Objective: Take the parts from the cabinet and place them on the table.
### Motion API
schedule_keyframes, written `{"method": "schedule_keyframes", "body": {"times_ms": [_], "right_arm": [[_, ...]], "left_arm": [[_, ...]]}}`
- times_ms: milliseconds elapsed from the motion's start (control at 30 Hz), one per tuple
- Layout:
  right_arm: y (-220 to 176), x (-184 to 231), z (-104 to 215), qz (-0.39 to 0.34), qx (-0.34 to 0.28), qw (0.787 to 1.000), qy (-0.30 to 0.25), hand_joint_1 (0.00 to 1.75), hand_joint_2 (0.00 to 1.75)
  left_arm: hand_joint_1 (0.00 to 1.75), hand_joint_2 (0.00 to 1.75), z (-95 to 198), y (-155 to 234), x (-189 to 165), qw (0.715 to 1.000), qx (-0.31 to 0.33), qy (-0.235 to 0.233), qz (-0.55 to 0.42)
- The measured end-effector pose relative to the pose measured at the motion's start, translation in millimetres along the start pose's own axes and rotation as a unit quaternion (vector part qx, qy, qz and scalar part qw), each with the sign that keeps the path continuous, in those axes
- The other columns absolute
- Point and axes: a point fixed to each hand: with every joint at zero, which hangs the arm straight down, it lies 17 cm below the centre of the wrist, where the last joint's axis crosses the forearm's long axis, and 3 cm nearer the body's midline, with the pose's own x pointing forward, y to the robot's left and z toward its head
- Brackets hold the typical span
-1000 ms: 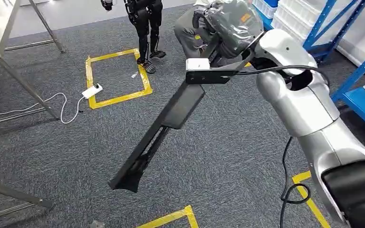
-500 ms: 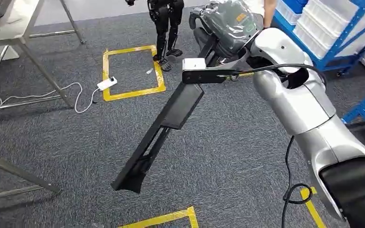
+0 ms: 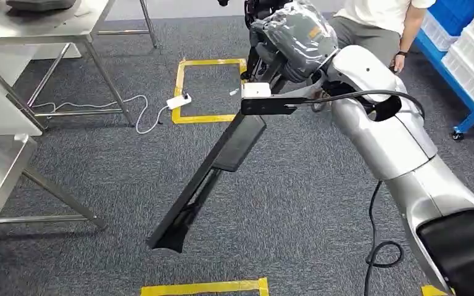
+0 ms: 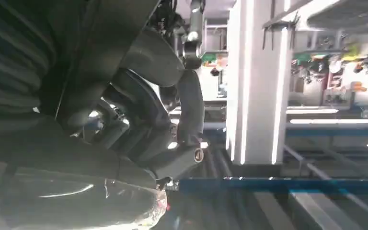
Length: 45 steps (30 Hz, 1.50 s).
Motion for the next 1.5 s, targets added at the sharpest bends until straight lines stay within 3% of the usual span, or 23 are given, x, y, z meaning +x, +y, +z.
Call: {"method": "schedule_keyframes", "body": {"times_ms": [1500], "right_arm": [[11.8,13.4,-11.9,0.007,-0.004,1.000,-0.011,1.69,1.75]], "left_arm": [[0.00,1.75,3.4,-1.3,-5.4,1.000,0.004,0.000,0.007]]}}
